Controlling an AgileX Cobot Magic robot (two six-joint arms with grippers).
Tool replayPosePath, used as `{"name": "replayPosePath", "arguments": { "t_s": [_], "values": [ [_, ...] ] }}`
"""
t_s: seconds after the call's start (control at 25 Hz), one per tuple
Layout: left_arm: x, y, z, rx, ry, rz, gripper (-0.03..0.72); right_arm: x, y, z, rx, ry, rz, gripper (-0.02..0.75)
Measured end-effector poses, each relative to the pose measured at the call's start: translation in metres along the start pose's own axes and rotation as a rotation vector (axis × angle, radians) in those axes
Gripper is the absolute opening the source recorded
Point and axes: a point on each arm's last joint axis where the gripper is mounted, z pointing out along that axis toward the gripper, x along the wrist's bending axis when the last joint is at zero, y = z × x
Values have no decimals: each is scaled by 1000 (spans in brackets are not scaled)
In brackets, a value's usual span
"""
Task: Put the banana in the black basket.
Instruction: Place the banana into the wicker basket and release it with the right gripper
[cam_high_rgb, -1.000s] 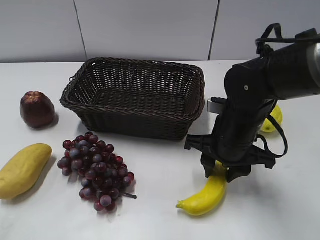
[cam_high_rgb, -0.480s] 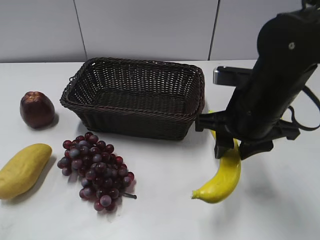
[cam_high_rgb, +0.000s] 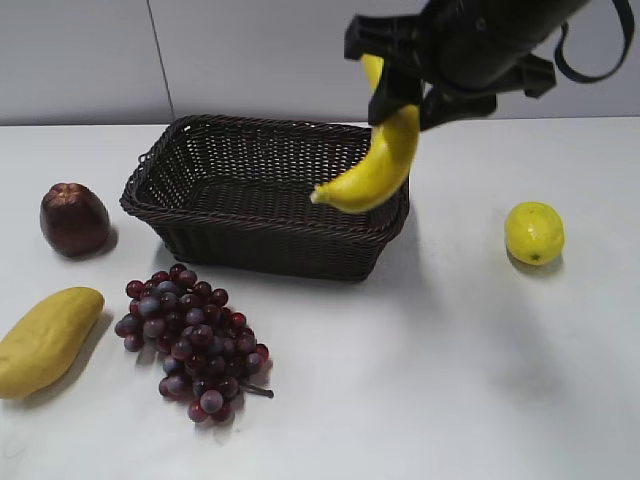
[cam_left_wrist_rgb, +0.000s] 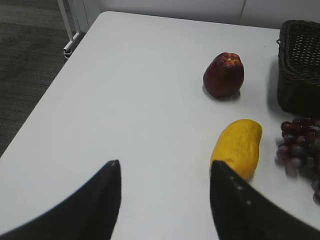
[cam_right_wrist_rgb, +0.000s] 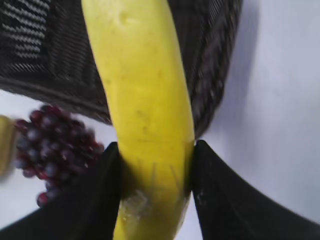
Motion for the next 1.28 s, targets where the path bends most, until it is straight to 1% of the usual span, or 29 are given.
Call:
{"name": "replayPosePath", "arguments": {
  "t_s": [0.16, 0.36, 0.56, 0.8, 0.88, 0.96, 1.12, 1.16, 1.28],
  "values": [
    [0, 0, 0, 0, 0, 0, 559, 12, 21, 20, -69, 38, -19, 348],
    [0, 0, 0, 0, 0, 0, 559, 17, 36, 68, -147, 86, -2, 348],
    [0, 0, 0, 0, 0, 0, 559, 12, 38, 115, -218, 112, 7, 348],
    [0, 0, 0, 0, 0, 0, 559, 5, 34, 154, -266, 124, 10, 353],
    [0, 0, 0, 0, 0, 0, 559, 2, 32, 163, -268, 122, 9, 379],
    [0, 0, 0, 0, 0, 0, 559, 0, 29, 169, -265, 116, 3, 427],
    [0, 0, 0, 0, 0, 0, 559, -2, 28, 174, -264, 106, -21, 580],
    [0, 0, 0, 0, 0, 0, 559, -1, 29, 174, -267, 106, -24, 606],
    [0, 0, 0, 0, 0, 0, 559, 1, 31, 170, -270, 103, -48, 633]
  ]
}}
